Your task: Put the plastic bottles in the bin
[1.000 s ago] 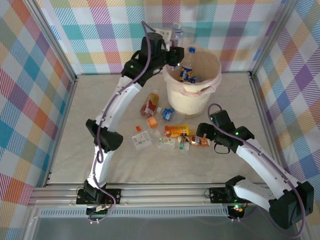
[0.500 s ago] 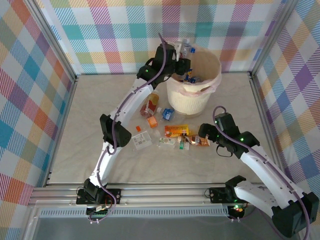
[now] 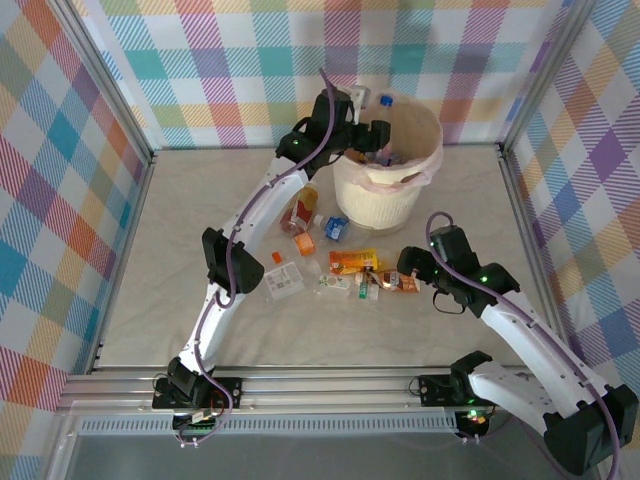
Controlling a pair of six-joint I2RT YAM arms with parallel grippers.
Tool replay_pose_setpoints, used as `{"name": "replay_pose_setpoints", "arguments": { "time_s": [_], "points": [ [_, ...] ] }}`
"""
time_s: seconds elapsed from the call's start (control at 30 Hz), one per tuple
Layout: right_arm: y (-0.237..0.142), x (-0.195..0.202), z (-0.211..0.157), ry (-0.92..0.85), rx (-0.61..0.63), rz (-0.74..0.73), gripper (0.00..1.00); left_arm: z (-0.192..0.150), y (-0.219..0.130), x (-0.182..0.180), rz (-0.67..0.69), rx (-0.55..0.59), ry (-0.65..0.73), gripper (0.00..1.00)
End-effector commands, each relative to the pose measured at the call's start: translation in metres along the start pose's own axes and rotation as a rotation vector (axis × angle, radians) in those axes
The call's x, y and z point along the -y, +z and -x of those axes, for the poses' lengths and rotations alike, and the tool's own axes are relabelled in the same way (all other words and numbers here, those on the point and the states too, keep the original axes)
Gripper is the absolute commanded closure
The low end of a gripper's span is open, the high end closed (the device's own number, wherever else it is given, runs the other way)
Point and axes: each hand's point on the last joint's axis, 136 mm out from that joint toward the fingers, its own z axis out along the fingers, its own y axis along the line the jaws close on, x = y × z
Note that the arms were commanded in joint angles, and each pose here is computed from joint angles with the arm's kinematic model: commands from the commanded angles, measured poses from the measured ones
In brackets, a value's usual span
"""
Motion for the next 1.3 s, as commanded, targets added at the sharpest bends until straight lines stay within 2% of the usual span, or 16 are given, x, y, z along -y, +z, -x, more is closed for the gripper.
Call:
{"name": "replay_pose_setpoints", "arguments": {
  "time_s": [0.0,0.17,0.5,0.7,0.87,1.0,1.2,1.27],
  "points": [
    [0.001,0.004,0.001,0.012,0.013,-0.010,0.00,0.026,-0.017,0.018,-0.037,0.070,0.019,0.09],
    [0.001,0.003,0.001,0.008,0.013,-0.007,0.00,0.039,-0.031,0.022,-0.029,0.093,0.027,0.00],
    [0.003,-0.006,-0.001,-0.012,-0.007,0.033,0.00,0.084,-0.092,0.039,-0.043,0.174,0.031,0.00],
    [0.000,-0.012,0.000,-0.033,-0.006,0.072,0.00,0.095,-0.133,0.042,-0.018,0.172,0.029,0.00],
    [0.001,-0.020,-0.002,-0.062,-0.030,0.101,0.00,0.089,-0.157,0.035,0.025,0.162,0.025,0.00],
    [0.001,-0.032,-0.007,-0.103,-0.056,0.148,0.00,0.083,-0.188,0.023,0.076,0.214,0.018,0.00],
    [0.001,-0.050,-0.022,-0.196,-0.108,0.184,0.03,0.050,-0.247,-0.006,0.178,0.312,-0.034,0.00],
    [0.002,-0.059,-0.031,-0.252,-0.134,0.189,0.04,0.027,-0.264,-0.022,0.235,0.317,-0.062,0.00]
  ]
}}
